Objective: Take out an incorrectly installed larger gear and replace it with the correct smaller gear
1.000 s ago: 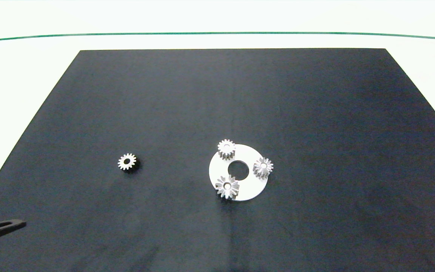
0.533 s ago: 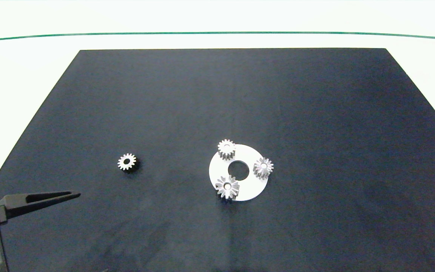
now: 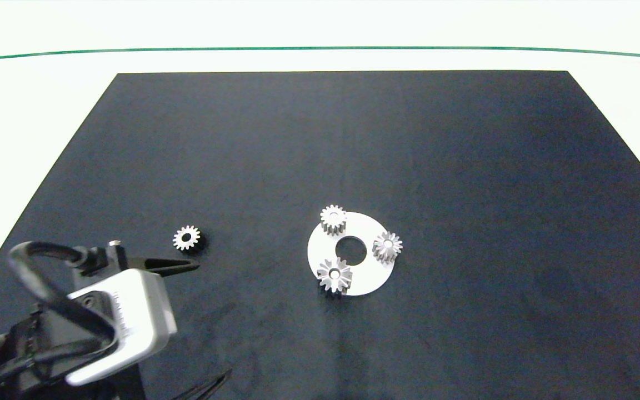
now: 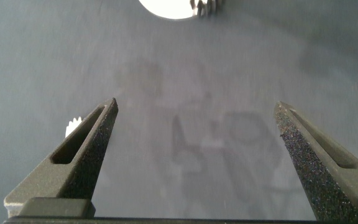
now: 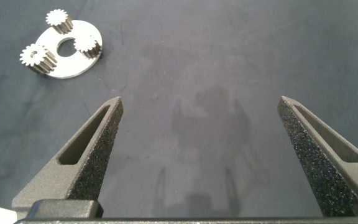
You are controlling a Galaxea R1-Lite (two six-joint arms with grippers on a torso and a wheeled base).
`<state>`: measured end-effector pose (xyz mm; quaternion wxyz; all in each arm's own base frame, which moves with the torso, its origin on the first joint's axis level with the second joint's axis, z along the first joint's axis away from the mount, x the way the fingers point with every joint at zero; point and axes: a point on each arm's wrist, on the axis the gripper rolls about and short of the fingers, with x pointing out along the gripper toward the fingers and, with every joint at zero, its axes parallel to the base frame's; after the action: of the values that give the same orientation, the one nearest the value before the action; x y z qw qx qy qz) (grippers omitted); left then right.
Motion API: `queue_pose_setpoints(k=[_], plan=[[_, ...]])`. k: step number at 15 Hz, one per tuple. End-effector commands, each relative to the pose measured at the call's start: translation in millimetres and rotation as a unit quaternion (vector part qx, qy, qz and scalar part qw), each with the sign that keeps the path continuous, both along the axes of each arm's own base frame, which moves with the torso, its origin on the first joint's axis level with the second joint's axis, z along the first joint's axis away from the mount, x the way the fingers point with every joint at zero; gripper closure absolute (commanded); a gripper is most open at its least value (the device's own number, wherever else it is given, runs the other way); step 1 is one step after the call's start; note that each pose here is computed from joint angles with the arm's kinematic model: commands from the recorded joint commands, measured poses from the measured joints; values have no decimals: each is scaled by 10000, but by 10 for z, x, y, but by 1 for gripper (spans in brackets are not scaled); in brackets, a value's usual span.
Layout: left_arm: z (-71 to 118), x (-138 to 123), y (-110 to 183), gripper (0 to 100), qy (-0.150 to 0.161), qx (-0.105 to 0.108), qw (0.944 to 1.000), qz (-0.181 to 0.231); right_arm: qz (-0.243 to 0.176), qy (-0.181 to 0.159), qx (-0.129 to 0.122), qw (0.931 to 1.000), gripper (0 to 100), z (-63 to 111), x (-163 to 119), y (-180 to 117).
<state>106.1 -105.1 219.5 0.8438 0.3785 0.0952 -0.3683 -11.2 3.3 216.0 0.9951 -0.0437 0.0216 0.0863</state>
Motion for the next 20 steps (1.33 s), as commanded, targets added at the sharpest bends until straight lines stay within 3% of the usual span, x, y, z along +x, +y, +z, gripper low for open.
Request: queue_pose_setpoints(k=[1, 7, 9, 20], plan=[[-61, 239, -386, 0, 278, 92, 9995, -103, 228, 22, 16, 9997, 0, -2, 4, 10], [-142, 497, -911, 0, 442, -47, 9989, -175, 1234, 42, -52, 9923, 0, -11, -9, 22], [-189, 560, -1052, 0, 481, 27, 9988, -132, 1506, 55, -148, 9885, 0, -17, -1, 18], [-457, 828, -1517, 0, 390, 78, 9992, -40, 1681, 21, -170, 9856, 0, -14, -6, 13]])
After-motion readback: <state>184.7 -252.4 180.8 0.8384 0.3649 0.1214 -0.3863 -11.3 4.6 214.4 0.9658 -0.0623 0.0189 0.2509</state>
